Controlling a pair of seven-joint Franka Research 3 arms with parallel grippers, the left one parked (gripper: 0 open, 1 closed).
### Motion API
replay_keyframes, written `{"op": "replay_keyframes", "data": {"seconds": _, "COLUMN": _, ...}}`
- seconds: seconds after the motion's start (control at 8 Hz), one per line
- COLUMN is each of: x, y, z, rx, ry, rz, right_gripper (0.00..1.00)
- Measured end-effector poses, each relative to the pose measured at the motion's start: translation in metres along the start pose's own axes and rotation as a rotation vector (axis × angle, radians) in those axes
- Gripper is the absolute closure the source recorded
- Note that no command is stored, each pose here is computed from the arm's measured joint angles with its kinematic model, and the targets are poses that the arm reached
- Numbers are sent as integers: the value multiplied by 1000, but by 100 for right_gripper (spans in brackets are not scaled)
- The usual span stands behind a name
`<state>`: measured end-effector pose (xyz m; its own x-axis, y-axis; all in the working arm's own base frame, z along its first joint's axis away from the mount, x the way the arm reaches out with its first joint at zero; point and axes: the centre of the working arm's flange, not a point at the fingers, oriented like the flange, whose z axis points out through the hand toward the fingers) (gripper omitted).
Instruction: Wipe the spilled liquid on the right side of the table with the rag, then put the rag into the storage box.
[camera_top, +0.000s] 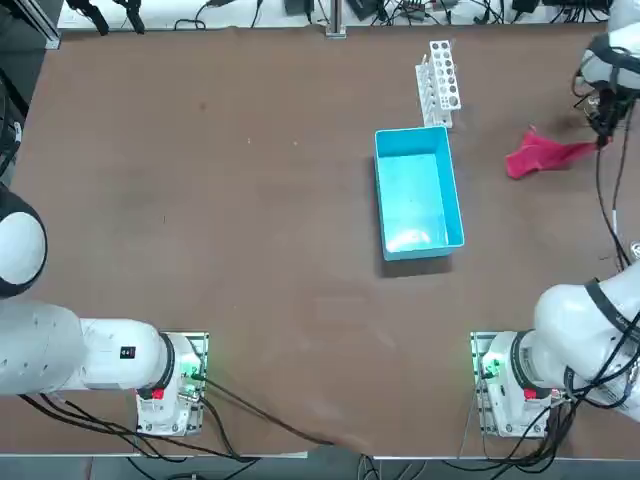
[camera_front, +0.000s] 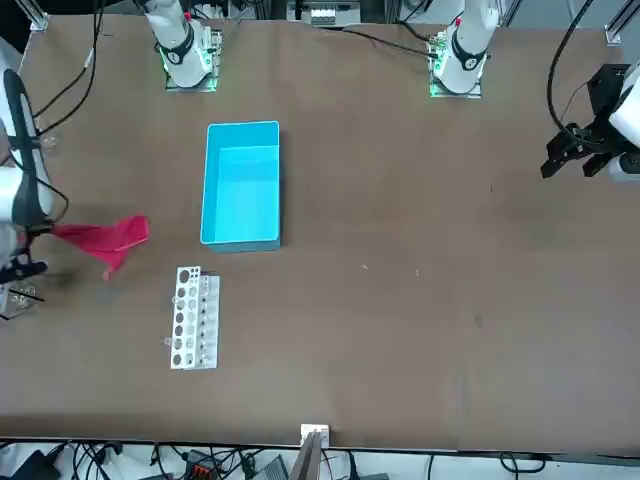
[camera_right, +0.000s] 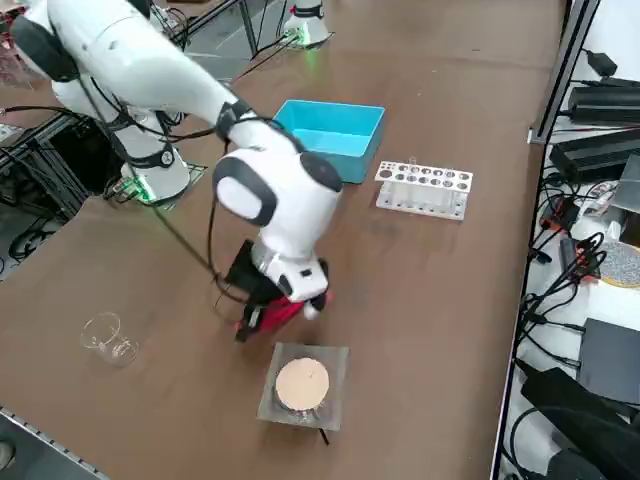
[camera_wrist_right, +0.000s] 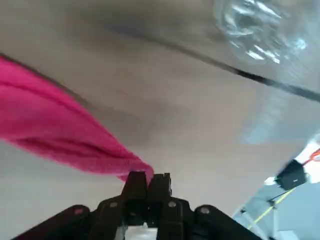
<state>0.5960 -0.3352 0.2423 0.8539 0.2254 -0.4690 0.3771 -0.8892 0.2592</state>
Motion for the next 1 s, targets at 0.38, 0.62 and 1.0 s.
{"op": "replay_keyframes", "data": {"seconds": 0.38, "x": -52, "y": 59, "z": 41, "rx": -51, "ry": 19, "rz": -72, "right_gripper": 98}}
{"op": "replay_keyframes", "data": {"seconds": 0.62, "x": -71, "y": 83, "z": 47, "rx": -86, "ry": 39, "rz": -113, "right_gripper": 98}}
{"op": "replay_keyframes", "data": {"seconds": 1.0, "x": -76, "y": 95, "z": 25, "rx": -104, "ry": 62, "rz": -136, "right_gripper": 98}}
